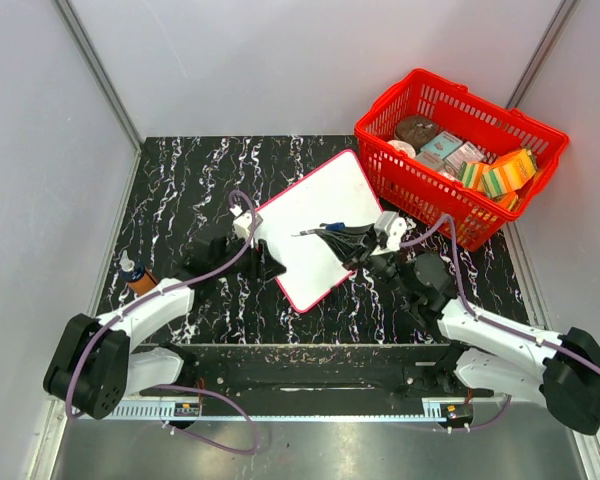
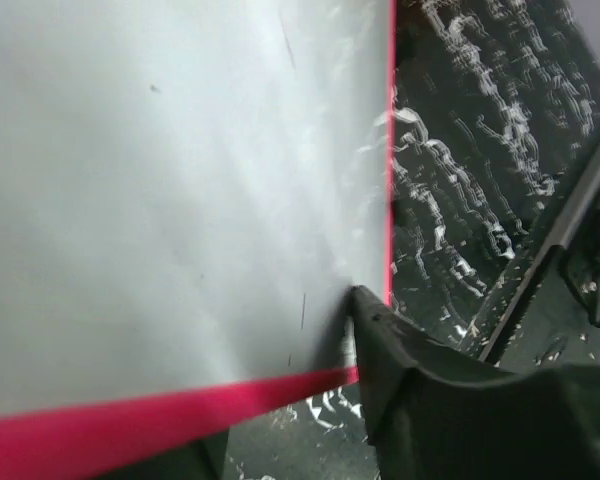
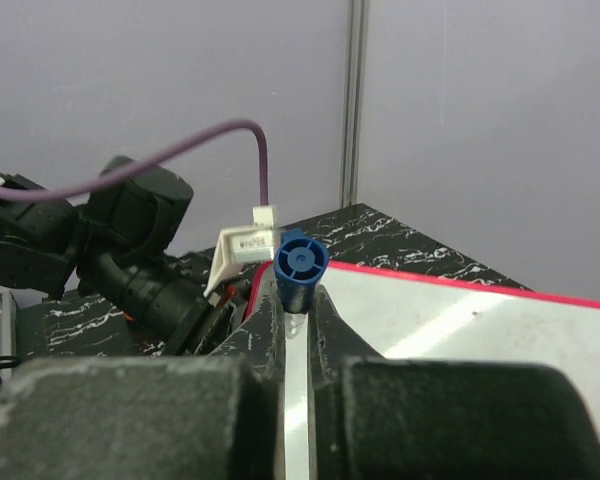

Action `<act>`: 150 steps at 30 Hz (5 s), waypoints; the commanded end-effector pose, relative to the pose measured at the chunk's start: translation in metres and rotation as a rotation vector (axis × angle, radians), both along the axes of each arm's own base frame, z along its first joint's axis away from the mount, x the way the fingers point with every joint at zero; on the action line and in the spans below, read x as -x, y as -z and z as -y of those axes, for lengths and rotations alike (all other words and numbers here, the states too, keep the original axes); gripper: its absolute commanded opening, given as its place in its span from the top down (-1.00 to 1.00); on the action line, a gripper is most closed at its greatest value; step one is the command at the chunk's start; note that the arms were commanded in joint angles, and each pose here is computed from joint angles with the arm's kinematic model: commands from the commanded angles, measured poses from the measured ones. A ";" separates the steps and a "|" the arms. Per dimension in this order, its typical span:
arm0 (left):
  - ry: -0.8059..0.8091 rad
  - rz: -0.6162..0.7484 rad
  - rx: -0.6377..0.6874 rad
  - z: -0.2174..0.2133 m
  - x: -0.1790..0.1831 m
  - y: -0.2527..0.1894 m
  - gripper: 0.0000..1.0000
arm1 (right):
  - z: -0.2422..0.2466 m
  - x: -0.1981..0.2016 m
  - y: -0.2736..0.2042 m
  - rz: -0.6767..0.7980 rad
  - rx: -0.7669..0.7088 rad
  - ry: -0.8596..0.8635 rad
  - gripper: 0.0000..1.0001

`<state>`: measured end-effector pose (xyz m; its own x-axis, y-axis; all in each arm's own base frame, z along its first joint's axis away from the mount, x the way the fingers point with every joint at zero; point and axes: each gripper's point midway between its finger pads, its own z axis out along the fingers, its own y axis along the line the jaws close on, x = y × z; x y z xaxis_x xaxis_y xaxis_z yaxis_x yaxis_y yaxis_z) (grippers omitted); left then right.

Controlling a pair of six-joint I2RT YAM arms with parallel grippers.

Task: Write a sentence on the whiteboard
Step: Place the whiteboard at the center of the board, then adjust the whiteboard at the center of the board.

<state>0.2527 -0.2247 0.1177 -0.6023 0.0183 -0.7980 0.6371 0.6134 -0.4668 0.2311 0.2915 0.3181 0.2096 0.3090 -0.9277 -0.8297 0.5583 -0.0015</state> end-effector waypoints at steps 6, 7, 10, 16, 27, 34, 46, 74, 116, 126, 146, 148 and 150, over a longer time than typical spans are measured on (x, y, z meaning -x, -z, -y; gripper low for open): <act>-0.042 -0.039 -0.123 -0.015 0.001 0.025 -0.06 | 0.020 0.011 -0.034 0.023 -0.083 0.029 1.00; -0.040 -0.042 -0.127 -0.016 0.001 0.026 -0.08 | 0.021 0.011 -0.034 0.021 -0.083 0.031 1.00; -0.039 -0.035 -0.126 -0.015 0.000 0.024 -0.13 | 0.025 0.013 -0.034 0.021 -0.084 0.040 1.00; -0.044 -0.005 -0.117 -0.013 0.000 0.012 -0.35 | 0.029 0.014 -0.037 0.025 -0.091 0.051 1.00; -0.115 0.028 -0.102 -0.021 -0.001 -0.005 -0.71 | 0.032 0.016 -0.039 0.032 -0.096 0.055 1.00; -0.209 0.000 -0.113 -0.035 0.006 -0.010 -0.98 | 0.034 0.018 -0.044 0.036 -0.100 0.053 1.00; -0.407 -0.077 -0.098 -0.062 0.022 -0.039 -0.98 | 0.039 0.022 -0.047 0.042 -0.103 0.054 1.00; -0.284 0.304 -0.373 -0.057 -0.072 -0.206 -0.98 | 0.057 0.037 -0.052 0.046 -0.044 0.070 1.00; 0.341 -0.225 -0.250 0.039 -0.164 -0.076 -0.39 | 0.070 0.040 -0.027 0.004 0.029 0.109 1.00; 0.421 -0.180 -0.284 0.039 -0.160 -0.063 0.45 | 0.071 0.039 -0.026 0.002 0.032 0.113 1.00; 0.457 -0.110 -0.338 0.065 -0.166 -0.059 1.00 | 0.074 0.042 -0.023 -0.007 0.034 0.115 1.00; 0.465 -0.074 -0.370 0.071 -0.165 -0.062 1.00 | 0.075 0.041 -0.023 -0.009 0.034 0.120 1.00; 0.473 -0.061 -0.393 0.075 -0.163 -0.060 1.00 | 0.076 0.042 -0.024 -0.007 0.033 0.122 1.00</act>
